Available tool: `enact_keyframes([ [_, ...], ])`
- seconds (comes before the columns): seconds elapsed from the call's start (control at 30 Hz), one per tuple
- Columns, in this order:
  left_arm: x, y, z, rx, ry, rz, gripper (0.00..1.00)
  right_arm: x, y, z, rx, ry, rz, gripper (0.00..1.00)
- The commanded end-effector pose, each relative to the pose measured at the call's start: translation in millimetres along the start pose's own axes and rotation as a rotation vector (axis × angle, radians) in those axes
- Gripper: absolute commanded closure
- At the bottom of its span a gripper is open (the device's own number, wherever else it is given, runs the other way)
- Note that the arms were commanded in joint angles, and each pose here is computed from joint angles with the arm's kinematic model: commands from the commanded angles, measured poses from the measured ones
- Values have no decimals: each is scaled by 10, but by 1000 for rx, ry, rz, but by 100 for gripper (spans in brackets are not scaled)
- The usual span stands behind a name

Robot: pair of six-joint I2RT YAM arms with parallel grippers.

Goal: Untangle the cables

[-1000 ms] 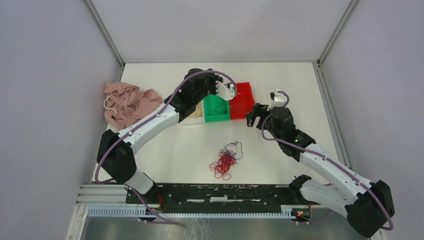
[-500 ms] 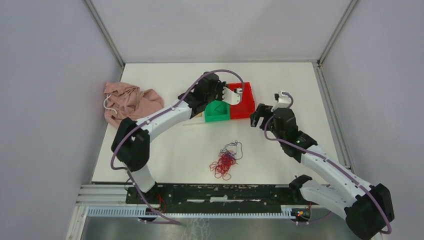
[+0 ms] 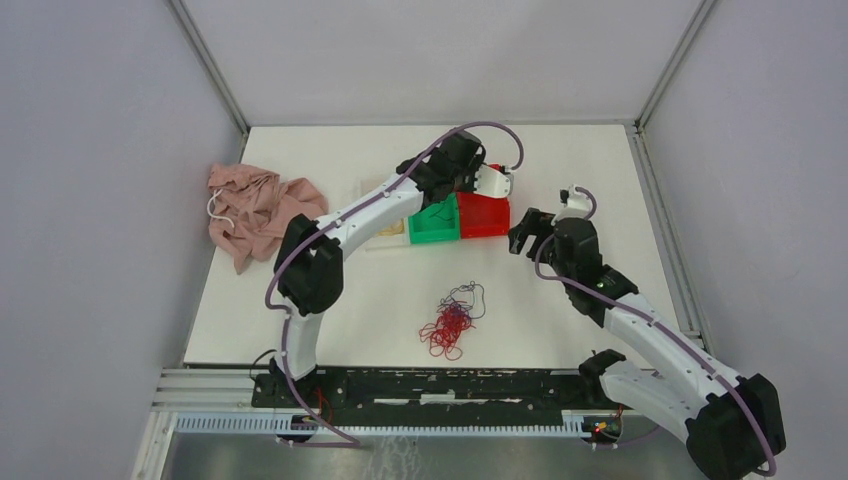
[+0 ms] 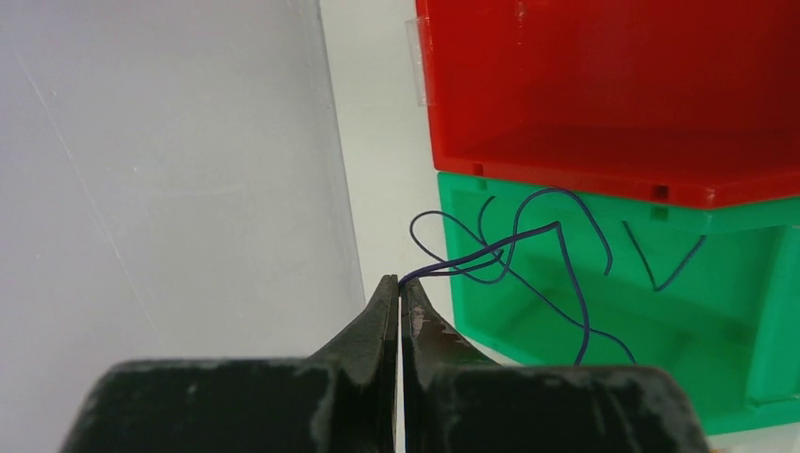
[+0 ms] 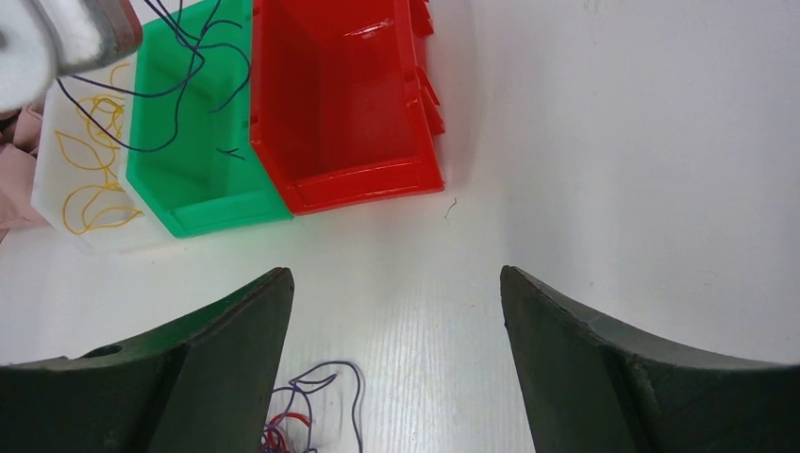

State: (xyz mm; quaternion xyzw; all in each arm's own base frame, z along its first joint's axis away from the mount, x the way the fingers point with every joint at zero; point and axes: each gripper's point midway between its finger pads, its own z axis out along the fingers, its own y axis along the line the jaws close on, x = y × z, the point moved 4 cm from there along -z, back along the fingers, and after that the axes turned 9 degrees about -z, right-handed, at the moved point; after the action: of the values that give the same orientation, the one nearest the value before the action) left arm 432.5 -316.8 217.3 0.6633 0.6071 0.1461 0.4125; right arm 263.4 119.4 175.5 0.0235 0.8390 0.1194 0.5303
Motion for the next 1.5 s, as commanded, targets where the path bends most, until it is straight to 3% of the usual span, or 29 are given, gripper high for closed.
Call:
enact_keyframes([
  [0.0, -42, -105, 17, 46, 6, -113, 97, -163, 28, -33, -31, -68, 40, 13],
  [0.23, -90, -166, 33, 72, -31, -251, 97, -164, 14, -45, -36, -63, 47, 13],
  [0.6, 910, -343, 199, -4, 141, -221, 97, -122, 3, -31, -39, -45, 53, 13],
  [0.83, 851, -261, 329, -49, 102, -269, 97, -97, 14, -5, -44, -33, 61, 13],
  [1.03, 592, -131, 327, 21, 25, -366, 72, -91, -5, -14, -34, -30, 55, 13],
  [1.23, 492, -60, 114, 120, 10, -340, 37, -91, 14, 4, -42, -23, 60, 13],
  [1.47, 647, -129, -33, 168, 52, -313, 31, -162, 40, -47, -55, -32, 61, 13],
])
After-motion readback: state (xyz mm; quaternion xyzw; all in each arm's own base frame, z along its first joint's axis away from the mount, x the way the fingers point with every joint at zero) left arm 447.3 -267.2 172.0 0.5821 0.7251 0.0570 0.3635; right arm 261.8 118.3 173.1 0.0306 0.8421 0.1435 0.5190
